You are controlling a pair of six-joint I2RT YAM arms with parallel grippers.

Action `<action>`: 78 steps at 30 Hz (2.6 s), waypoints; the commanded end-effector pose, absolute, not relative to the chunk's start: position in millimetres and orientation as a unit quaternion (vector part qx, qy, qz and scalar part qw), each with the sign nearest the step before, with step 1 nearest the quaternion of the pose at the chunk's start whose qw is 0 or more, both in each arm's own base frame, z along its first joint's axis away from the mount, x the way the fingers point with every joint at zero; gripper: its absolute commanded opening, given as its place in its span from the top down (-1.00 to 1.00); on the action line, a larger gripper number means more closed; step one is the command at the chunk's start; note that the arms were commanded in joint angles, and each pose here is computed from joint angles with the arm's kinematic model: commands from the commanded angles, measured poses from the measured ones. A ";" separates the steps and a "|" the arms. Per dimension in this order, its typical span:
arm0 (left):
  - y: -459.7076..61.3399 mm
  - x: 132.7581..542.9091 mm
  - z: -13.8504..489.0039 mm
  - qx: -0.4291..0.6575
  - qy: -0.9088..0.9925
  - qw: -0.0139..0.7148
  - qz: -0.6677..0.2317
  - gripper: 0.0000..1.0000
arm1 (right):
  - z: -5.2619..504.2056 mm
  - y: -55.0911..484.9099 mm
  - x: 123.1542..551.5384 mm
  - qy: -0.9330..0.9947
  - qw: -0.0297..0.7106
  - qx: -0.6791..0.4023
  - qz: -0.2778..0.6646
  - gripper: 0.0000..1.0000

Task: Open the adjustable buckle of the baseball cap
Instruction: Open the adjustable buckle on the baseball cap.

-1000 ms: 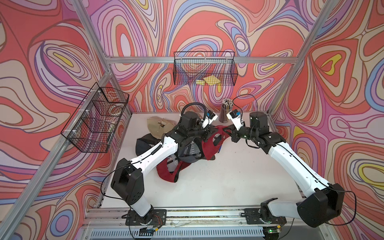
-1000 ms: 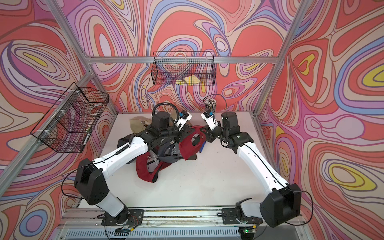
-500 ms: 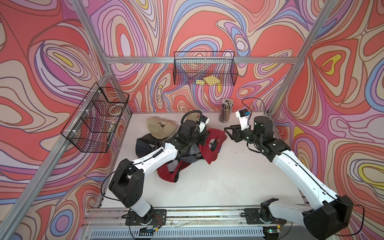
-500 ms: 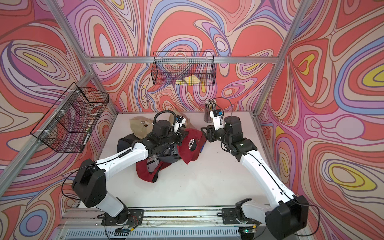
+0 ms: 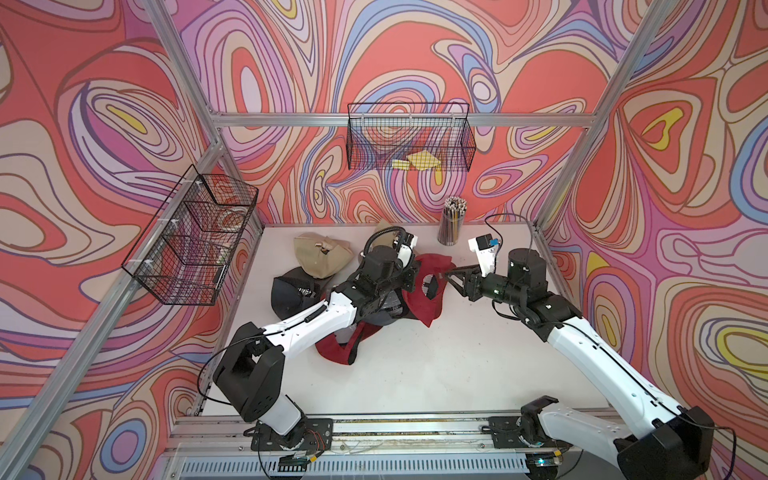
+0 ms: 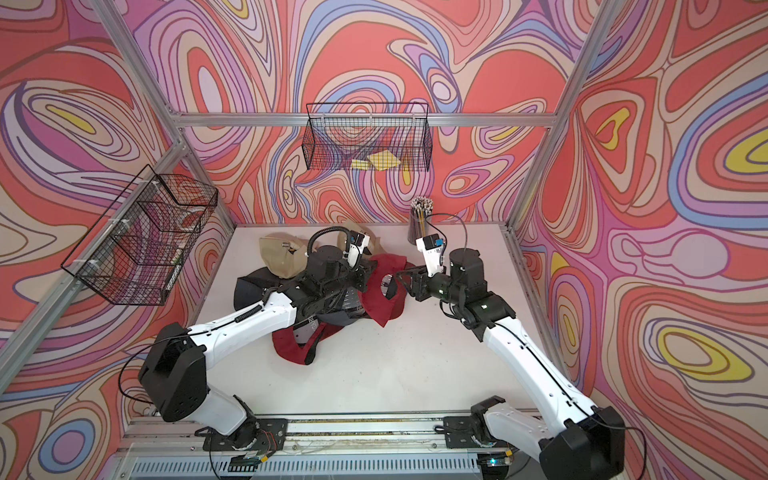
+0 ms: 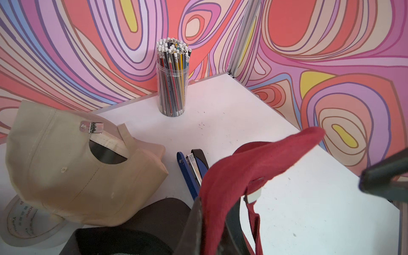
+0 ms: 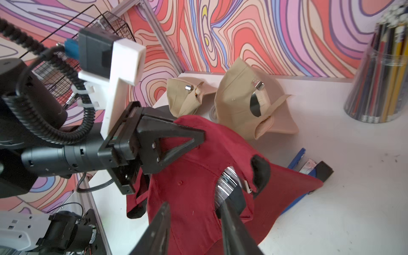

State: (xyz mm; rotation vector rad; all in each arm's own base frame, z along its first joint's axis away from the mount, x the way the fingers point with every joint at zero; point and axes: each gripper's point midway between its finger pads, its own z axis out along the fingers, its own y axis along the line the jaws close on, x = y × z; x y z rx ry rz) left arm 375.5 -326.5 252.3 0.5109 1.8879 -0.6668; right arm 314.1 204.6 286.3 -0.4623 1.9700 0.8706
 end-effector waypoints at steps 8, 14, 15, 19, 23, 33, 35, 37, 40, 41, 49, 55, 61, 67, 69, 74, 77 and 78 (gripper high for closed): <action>-320.8 366.4 294.1 0.201 0.751 0.554 -0.298 1.00 | 272.9 221.0 330.8 0.821 0.425 -0.100 0.369 0.19; -322.4 366.5 291.6 0.201 0.748 0.556 -0.302 1.00 | 256.7 218.5 332.9 0.822 0.432 0.009 0.370 -0.04; -322.5 366.4 291.6 0.201 0.747 0.557 -0.302 1.00 | 255.5 217.7 332.8 0.821 0.435 0.021 0.369 -0.10; -322.1 365.6 292.1 0.201 0.745 0.559 -0.303 1.00 | 252.9 209.7 335.1 0.814 0.447 0.072 0.364 -0.17; -321.4 363.6 292.3 0.201 0.743 0.562 -0.303 1.00 | 254.1 203.3 339.3 0.807 0.456 0.105 0.360 -0.20; -324.0 359.4 294.0 0.208 0.739 0.561 -0.309 1.00 | 252.6 209.2 352.7 0.794 0.453 0.141 0.379 -0.31; -324.7 357.4 294.8 0.209 0.737 0.561 -0.312 1.00 | 249.8 207.4 355.2 0.794 0.454 0.151 0.376 -0.32; -325.1 355.1 296.8 0.211 0.735 0.563 -0.314 1.00 | 248.1 205.9 357.6 0.793 0.455 0.159 0.373 -0.33; -326.0 350.9 298.8 0.213 0.730 0.564 -0.321 1.00 | 246.9 204.6 361.6 0.791 0.457 0.170 0.369 -0.34; -326.5 349.5 299.1 0.215 0.729 0.564 -0.323 1.00 | 245.6 204.7 362.6 0.791 0.456 0.172 0.368 -0.35; -324.9 345.1 300.8 0.214 0.724 0.569 -0.325 1.00 | 237.1 208.1 370.5 0.790 0.452 0.184 0.370 -0.27; -320.9 347.0 301.4 0.211 0.727 0.574 -0.312 1.00 | 232.4 200.8 367.0 0.790 0.456 0.194 0.361 -0.04; -315.0 350.5 303.9 0.205 0.730 0.582 -0.293 1.00 | 229.0 195.1 361.8 0.790 0.458 0.198 0.356 0.05; -312.7 352.2 305.5 0.205 0.732 0.585 -0.284 1.00 | 227.9 193.9 358.7 0.790 0.459 0.194 0.357 0.22; -312.6 352.3 305.7 0.206 0.732 0.585 -0.282 1.00 | 228.8 195.4 358.1 0.790 0.461 0.188 0.359 0.29; -311.6 353.2 306.1 0.206 0.734 0.585 -0.277 1.00 | 227.8 194.0 355.5 0.792 0.460 0.184 0.355 0.45; -309.9 353.8 307.0 0.204 0.734 0.588 -0.273 1.00 | 226.3 191.9 354.4 0.792 0.461 0.187 0.354 0.54; -309.7 353.9 307.3 0.204 0.734 0.588 -0.273 1.00 | 225.1 191.8 353.9 0.793 0.460 0.188 0.354 0.58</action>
